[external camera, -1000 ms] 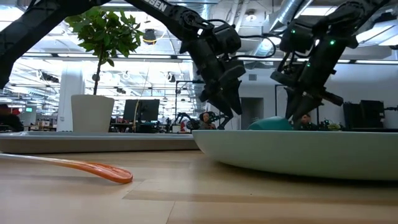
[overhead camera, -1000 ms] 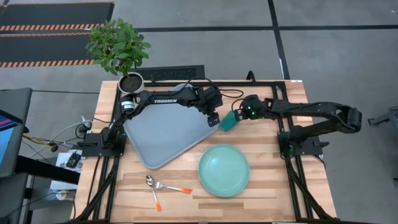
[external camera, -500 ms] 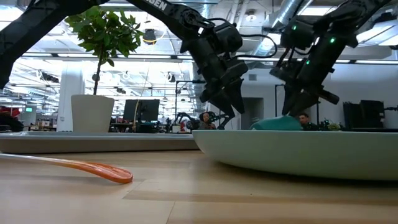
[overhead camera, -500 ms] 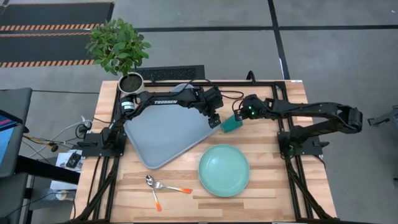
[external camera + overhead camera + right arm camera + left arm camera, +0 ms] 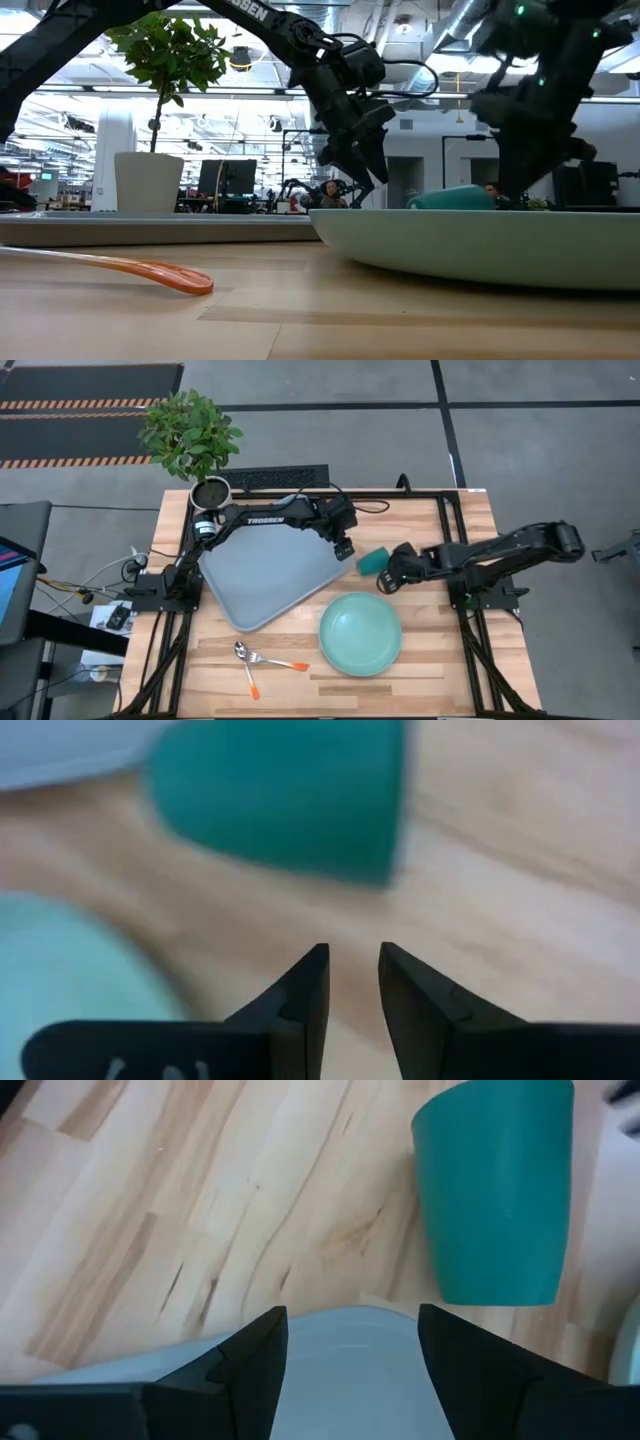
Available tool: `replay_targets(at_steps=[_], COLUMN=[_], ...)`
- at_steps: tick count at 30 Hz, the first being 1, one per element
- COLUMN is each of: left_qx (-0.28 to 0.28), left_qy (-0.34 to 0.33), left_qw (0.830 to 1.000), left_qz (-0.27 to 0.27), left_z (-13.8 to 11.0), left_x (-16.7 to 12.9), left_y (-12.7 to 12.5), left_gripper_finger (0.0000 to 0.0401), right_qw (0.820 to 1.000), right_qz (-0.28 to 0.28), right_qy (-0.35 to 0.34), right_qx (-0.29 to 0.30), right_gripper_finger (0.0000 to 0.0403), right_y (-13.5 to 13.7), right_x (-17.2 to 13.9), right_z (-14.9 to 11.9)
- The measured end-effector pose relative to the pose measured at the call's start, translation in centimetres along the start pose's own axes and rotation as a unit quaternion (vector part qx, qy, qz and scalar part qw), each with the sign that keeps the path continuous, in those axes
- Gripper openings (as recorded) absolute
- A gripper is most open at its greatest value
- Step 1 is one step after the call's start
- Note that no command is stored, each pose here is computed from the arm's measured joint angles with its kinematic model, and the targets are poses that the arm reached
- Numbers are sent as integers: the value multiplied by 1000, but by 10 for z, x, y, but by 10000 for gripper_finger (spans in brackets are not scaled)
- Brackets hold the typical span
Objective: Pick and place plate/cup/fork/spoon on tray
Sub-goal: Put the green cup on the gray serving tray
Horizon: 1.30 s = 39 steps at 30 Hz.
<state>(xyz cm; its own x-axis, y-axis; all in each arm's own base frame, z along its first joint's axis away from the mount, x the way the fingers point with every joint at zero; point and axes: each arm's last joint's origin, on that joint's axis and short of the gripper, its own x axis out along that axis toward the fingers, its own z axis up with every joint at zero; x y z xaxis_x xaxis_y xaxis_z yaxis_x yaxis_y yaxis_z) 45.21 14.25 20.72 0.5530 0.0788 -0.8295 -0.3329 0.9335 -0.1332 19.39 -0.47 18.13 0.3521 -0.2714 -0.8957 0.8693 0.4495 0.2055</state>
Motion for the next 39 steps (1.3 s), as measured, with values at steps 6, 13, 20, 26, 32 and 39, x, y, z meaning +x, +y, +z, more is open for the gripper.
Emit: replay_targets(at_steps=[6, 13, 20, 26, 32, 39], left_qx=[1, 1, 11, 68, 81, 97], left_qy=[-2, 0, -1, -13, -44, -104], left_qw=[1000, 1000, 1000, 996, 994, 982], left_qz=[-2, -1, 3, -53, -55, -121], left_z=[0, 0, 0, 2, -3, -8], left_x=[0, 0, 0, 0, 11, 22], left_y=[-2, 0, 2, 4, 13, 28], left_gripper_finger=[212, 212, 212, 212, 212, 212], right_qw=[999, 995, 993, 995, 997, 998], right_qz=[-8, 25, 52, 43, 20, 19], right_qy=[-49, -99, -101, -89, -76, -56], right_qx=[8, 1, 5, 0, -8, -22], right_gripper_finger=[116, 116, 116, 116, 116, 116], right_y=[-1, -1, -2, -1, 1, 7], right_x=[11, 6, -11, -8, 2, 12], right_z=[20, 41, 37, 33, 31, 26])
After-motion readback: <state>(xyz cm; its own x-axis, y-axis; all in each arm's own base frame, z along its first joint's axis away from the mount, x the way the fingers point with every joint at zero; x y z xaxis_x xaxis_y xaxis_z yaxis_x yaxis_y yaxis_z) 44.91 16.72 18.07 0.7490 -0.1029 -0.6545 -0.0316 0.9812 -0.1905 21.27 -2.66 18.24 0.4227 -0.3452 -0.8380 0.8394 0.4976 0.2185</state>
